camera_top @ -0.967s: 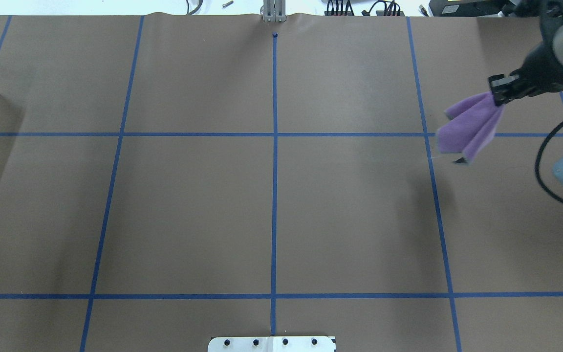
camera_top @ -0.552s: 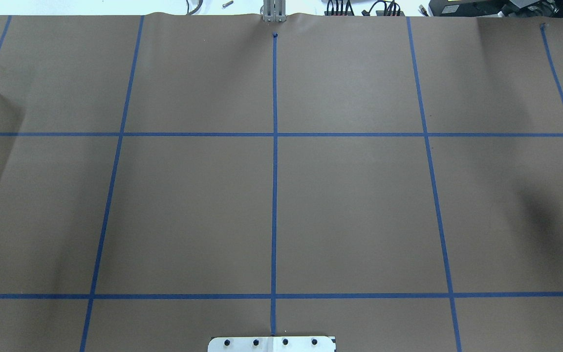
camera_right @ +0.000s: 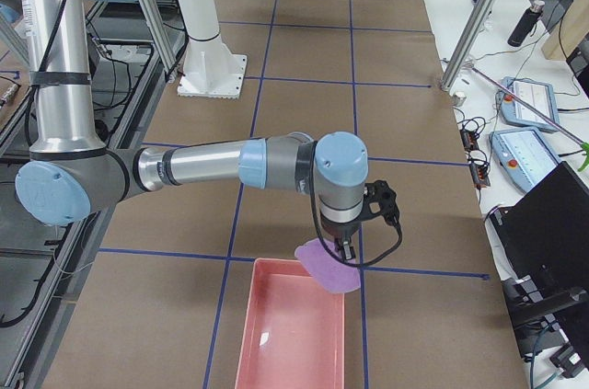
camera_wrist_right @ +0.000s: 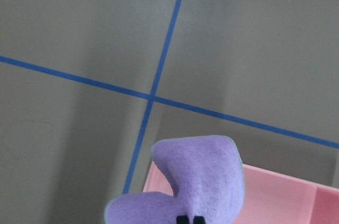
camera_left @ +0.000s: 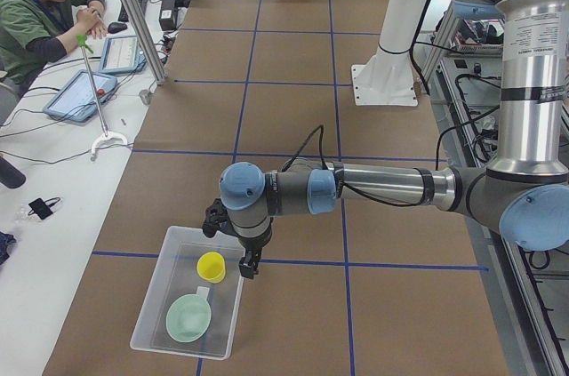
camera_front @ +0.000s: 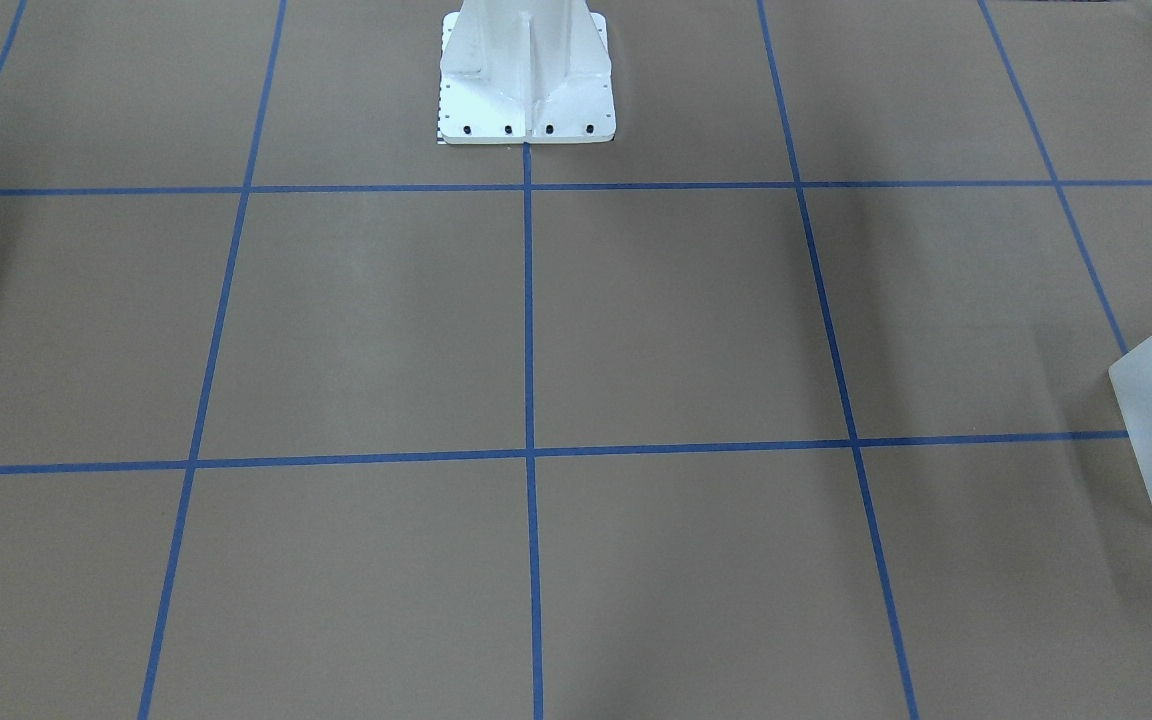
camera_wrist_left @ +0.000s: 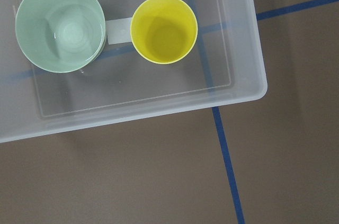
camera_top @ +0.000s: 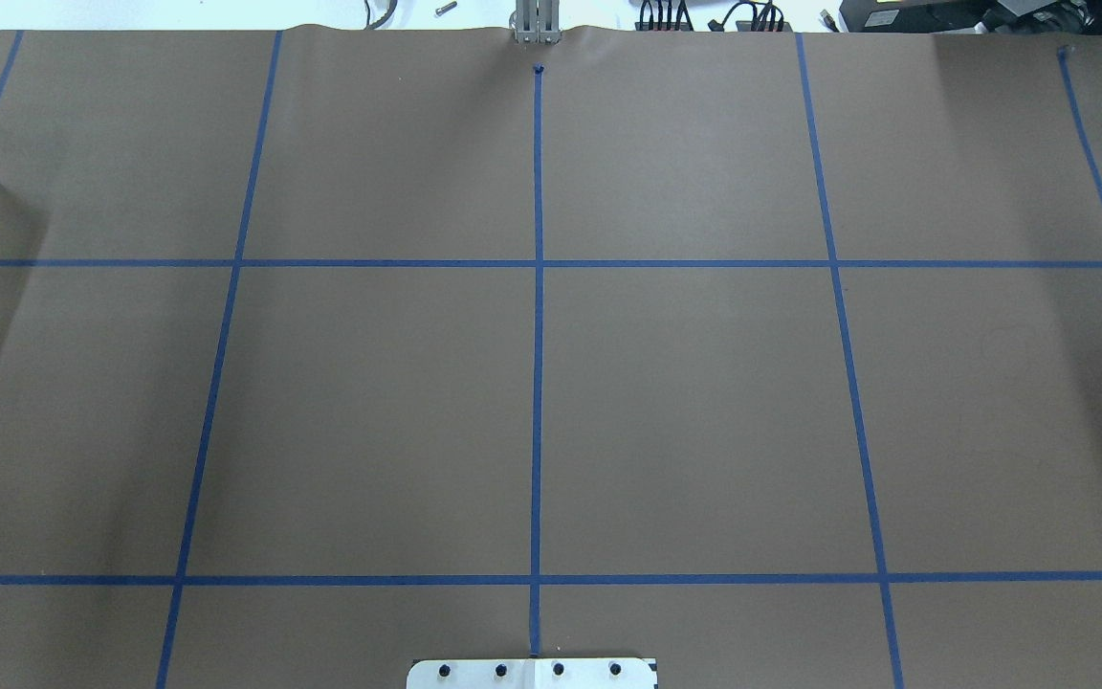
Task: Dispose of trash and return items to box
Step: 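Lower the cloth into the pink bin and open the right gripper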
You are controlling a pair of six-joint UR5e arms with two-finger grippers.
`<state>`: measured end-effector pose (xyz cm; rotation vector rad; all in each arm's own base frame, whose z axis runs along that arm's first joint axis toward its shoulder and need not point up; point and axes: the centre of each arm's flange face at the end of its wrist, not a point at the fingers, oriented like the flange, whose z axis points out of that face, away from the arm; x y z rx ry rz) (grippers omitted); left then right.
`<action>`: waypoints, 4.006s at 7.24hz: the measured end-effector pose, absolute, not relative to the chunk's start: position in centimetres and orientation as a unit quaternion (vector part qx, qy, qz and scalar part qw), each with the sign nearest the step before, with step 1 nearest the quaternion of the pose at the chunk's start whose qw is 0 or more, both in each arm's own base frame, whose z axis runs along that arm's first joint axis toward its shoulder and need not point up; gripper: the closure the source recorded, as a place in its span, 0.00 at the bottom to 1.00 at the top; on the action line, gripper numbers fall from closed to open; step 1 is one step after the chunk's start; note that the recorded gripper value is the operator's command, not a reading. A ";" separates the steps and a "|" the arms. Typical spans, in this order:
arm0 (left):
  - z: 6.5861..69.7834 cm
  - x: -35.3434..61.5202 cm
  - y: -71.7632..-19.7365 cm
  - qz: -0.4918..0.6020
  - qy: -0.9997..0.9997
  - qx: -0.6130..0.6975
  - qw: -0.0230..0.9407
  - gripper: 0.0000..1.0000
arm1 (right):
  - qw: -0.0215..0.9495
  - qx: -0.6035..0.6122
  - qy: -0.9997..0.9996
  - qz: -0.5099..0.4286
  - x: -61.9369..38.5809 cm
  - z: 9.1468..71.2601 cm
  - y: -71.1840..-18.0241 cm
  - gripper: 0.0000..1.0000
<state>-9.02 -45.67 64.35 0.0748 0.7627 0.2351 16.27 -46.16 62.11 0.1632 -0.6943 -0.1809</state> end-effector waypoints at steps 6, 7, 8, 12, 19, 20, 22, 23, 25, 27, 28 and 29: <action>64.3 -9.0 -45.7 0.115 0.371 0.037 0.921 0.01 | 0.939 0.071 -0.335 -0.024 12.1 72.6 -42.7 0.58; 64.4 -9.0 -45.6 0.115 0.371 0.037 0.921 0.01 | 0.936 0.079 -0.343 -0.023 10.9 72.0 -43.6 0.01; 64.4 -9.0 -45.6 0.115 0.371 0.037 0.921 0.01 | 0.928 0.090 -0.360 -0.027 10.2 70.8 -44.2 0.00; 64.5 -9.0 -45.6 0.114 0.372 0.035 0.921 0.01 | 0.916 0.090 -0.391 -0.028 9.5 63.2 -45.6 0.00; 65.0 -9.0 -45.1 0.113 0.373 0.031 0.920 0.01 | 0.955 0.044 -0.294 -0.017 10.5 63.4 -43.0 0.00; 65.0 -9.0 -45.1 0.112 0.373 0.031 0.921 0.01 | 0.953 0.040 -0.299 -0.017 10.4 64.0 -42.8 0.00; 65.0 -9.0 -45.1 0.112 0.373 0.030 0.920 0.01 | 0.953 0.041 -0.298 -0.019 10.4 63.9 -42.6 0.00; 65.0 -9.0 -45.1 0.112 0.373 0.030 0.921 0.01 | 0.953 0.044 -0.299 -0.020 10.4 63.7 -42.6 0.00; 65.1 -9.0 -45.1 0.111 0.373 0.029 0.921 0.01 | 0.952 0.047 -0.300 -0.021 10.4 63.4 -42.5 0.00; 65.2 -9.0 -45.1 0.111 0.373 0.029 0.921 0.01 | 0.952 0.047 -0.300 -0.021 10.4 63.4 -42.5 0.00; 65.2 -9.0 -45.1 0.111 0.373 0.029 0.921 0.01 | 0.952 0.047 -0.301 -0.021 10.4 63.4 -42.5 0.00; 65.2 -8.9 -45.1 0.111 0.373 0.028 0.921 0.01 | 0.952 0.047 -0.301 -0.021 10.4 63.4 -42.5 0.00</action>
